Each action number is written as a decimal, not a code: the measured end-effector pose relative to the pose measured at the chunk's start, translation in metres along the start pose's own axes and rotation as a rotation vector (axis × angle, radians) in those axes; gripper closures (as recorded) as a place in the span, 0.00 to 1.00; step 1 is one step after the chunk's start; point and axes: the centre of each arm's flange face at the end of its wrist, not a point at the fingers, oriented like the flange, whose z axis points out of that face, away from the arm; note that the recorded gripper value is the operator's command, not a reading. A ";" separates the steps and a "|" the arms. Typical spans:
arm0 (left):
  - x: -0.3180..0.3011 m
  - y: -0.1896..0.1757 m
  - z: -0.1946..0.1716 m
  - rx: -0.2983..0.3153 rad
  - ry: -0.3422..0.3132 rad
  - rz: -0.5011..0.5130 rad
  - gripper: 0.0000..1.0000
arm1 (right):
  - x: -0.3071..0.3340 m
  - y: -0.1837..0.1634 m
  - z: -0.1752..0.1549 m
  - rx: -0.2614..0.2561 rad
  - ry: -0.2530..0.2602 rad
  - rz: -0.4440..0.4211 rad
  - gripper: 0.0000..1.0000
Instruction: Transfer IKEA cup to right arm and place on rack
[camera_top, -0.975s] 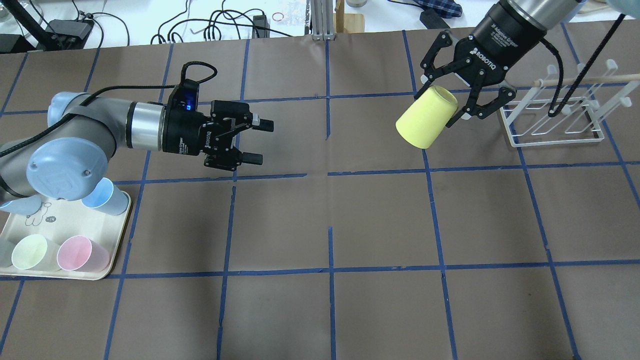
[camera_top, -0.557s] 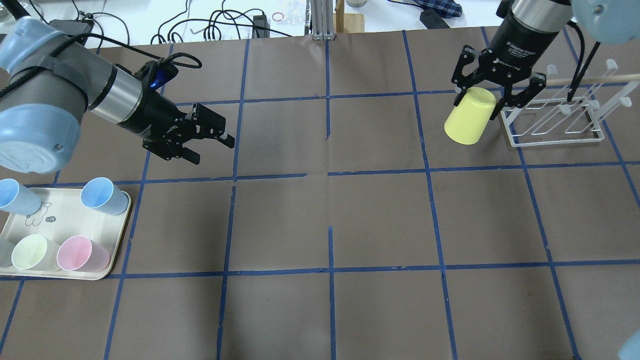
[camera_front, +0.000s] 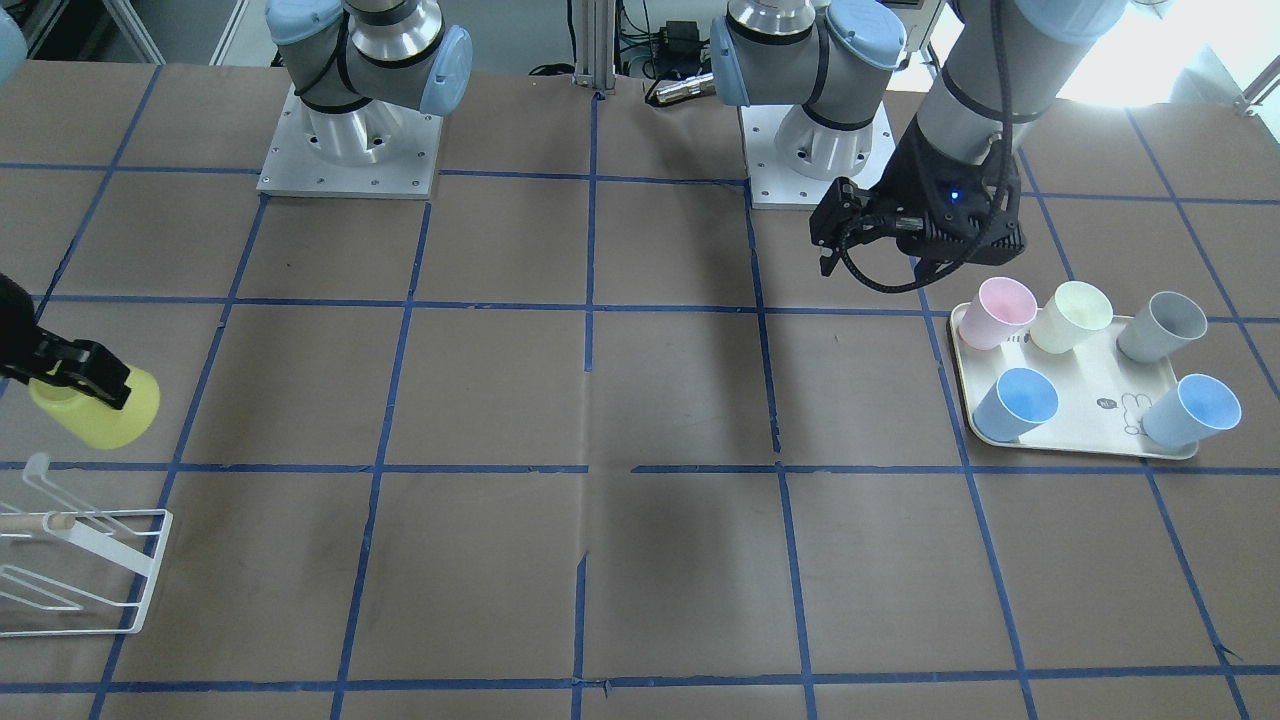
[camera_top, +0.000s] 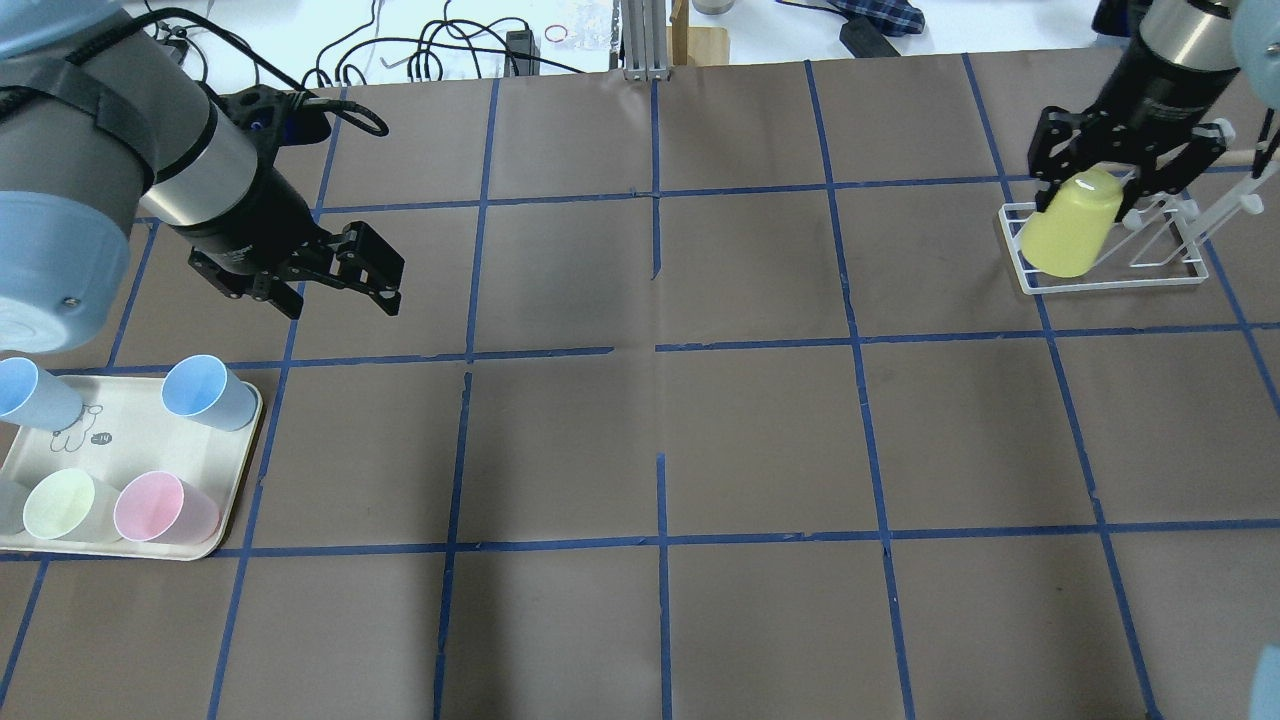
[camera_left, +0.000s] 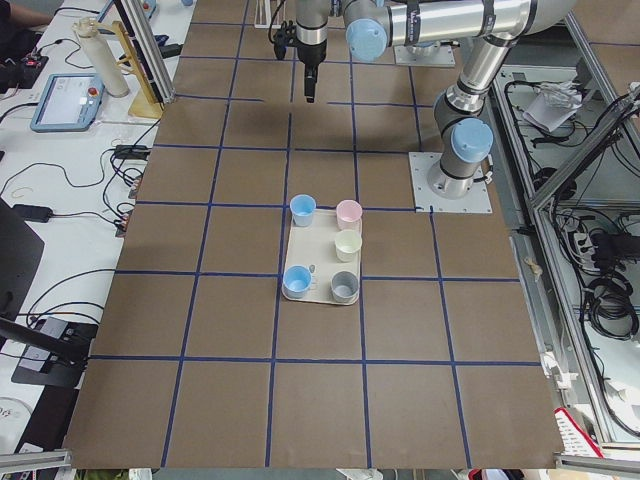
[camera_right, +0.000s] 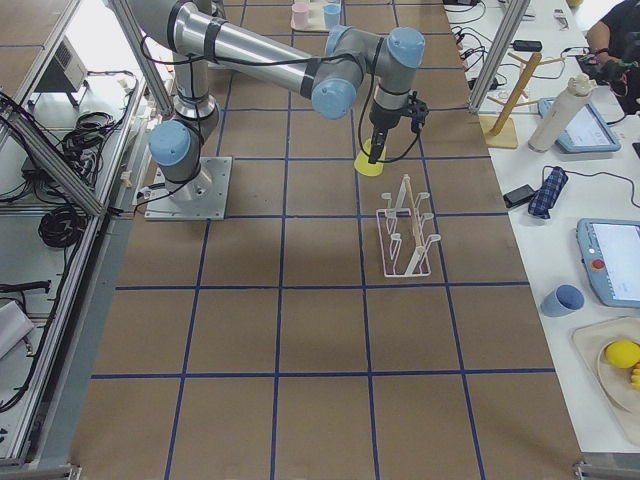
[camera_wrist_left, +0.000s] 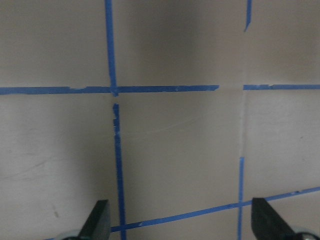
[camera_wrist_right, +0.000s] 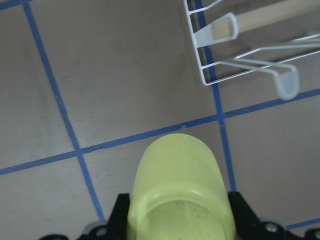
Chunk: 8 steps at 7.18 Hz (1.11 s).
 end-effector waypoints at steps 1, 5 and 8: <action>0.004 0.000 -0.025 -0.001 -0.038 -0.038 0.00 | 0.019 -0.010 0.002 0.045 0.023 -0.042 0.81; 0.018 0.002 -0.069 0.035 -0.049 -0.092 0.00 | 0.033 -0.029 0.014 0.090 0.042 -0.079 0.78; 0.024 0.009 -0.067 0.050 -0.007 -0.095 0.00 | 0.032 -0.034 0.029 0.076 0.035 -0.083 0.72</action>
